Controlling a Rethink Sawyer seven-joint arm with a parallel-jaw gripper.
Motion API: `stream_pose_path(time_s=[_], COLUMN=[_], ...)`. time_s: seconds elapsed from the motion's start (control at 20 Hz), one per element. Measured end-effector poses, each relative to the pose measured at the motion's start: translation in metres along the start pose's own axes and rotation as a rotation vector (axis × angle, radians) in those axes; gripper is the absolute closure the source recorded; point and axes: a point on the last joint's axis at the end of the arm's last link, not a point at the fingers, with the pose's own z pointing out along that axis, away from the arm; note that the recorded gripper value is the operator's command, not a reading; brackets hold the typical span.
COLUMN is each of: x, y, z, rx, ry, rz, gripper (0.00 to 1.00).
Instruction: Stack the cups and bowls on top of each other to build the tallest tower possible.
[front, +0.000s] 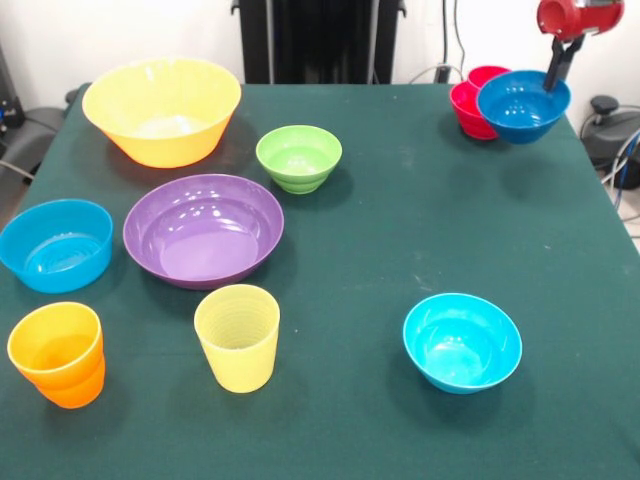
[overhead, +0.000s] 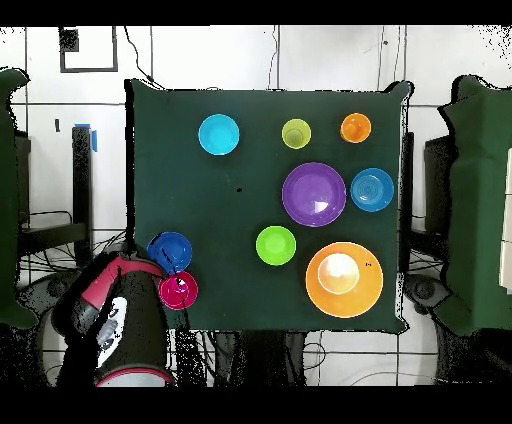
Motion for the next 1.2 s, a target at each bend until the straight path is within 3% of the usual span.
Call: stream_pose_path(time_s=[0.5, 0.8, 1.2], x=[-0.010, 0.002, 0.023], y=[-0.004, -0.003, 0.005], z=[0.004, 0.034, 0.069], rx=[0.010, 0.021, 0.033], ry=[-0.013, 0.035, 0.059], rz=[0.006, 0.002, -0.025], gripper=[1.00, 1.00, 1.00])
